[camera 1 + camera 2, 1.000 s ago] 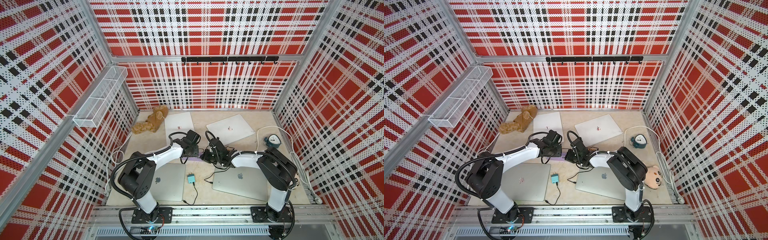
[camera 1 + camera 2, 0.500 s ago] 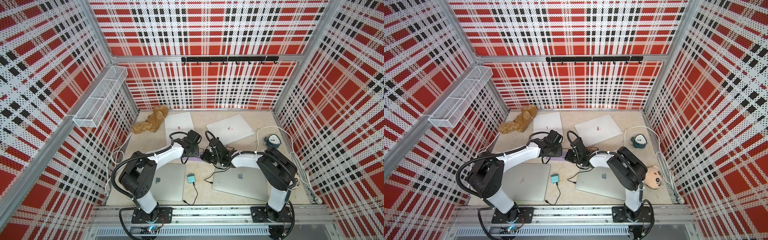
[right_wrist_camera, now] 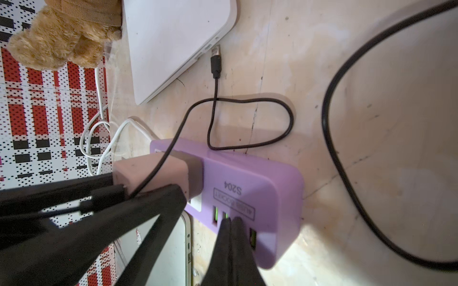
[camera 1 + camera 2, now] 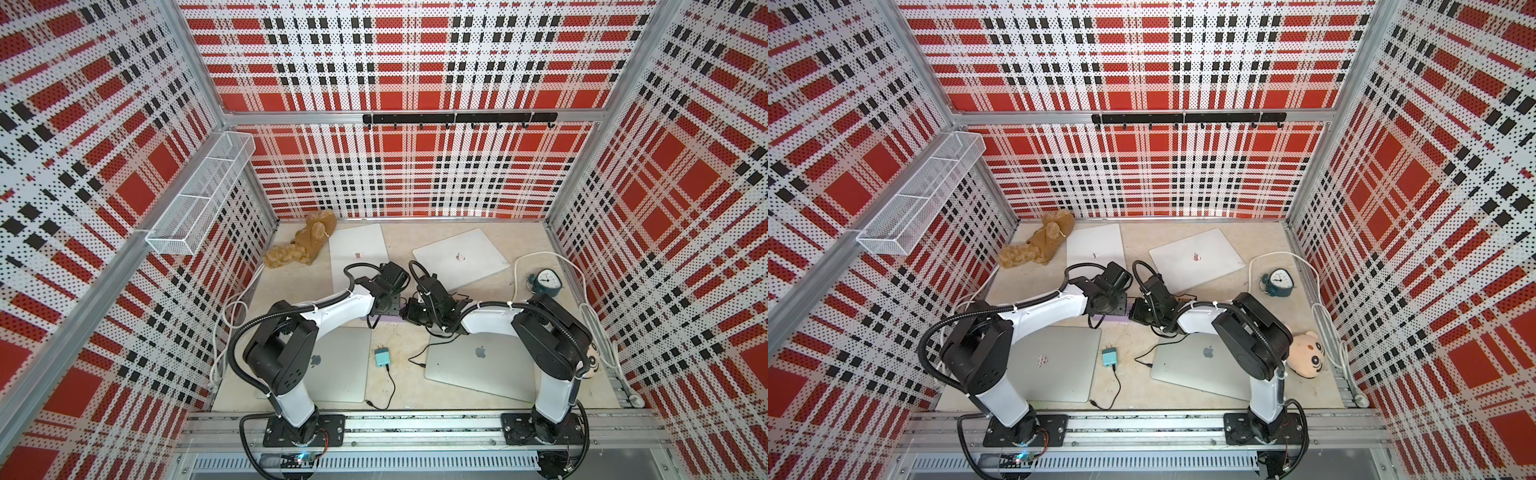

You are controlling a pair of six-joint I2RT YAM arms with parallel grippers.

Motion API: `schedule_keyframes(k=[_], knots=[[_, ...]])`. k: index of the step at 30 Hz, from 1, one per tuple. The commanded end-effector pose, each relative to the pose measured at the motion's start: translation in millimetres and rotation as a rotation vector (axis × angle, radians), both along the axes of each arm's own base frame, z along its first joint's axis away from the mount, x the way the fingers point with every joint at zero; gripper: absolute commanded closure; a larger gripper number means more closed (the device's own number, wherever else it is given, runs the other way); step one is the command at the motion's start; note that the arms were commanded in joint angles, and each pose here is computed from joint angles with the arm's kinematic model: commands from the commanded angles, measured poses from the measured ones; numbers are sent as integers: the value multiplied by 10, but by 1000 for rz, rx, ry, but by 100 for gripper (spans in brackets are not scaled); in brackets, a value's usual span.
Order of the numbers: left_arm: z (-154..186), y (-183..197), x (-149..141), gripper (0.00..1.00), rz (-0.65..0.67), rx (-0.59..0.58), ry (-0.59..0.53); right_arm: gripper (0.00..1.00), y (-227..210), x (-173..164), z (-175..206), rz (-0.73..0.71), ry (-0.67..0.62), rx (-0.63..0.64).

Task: Unplug the laptop charger
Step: Remove the plug from the socket.

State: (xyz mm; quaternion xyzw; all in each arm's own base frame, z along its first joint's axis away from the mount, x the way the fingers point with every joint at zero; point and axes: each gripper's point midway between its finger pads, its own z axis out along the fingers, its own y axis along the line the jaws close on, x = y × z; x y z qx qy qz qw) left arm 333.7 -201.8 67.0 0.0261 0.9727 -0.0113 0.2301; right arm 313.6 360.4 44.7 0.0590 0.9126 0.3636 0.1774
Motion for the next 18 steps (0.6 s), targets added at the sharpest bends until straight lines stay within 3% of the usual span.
schedule_keyframes(k=[1, 4, 9, 18], knots=[[68, -101, -9, 82, -38, -65, 30, 100, -502, -352, -850, -38, 190, -260], [71, -221, -28, 82, -60, -190, 58, 100, -511, -355, -847, -37, 188, -264], [66, -377, -69, 82, -100, -271, 100, 100, -522, -368, -862, -36, 193, -268], [222, -82, 81, 84, -33, 1, -11, 100, -545, -391, -937, -33, 210, -288]])
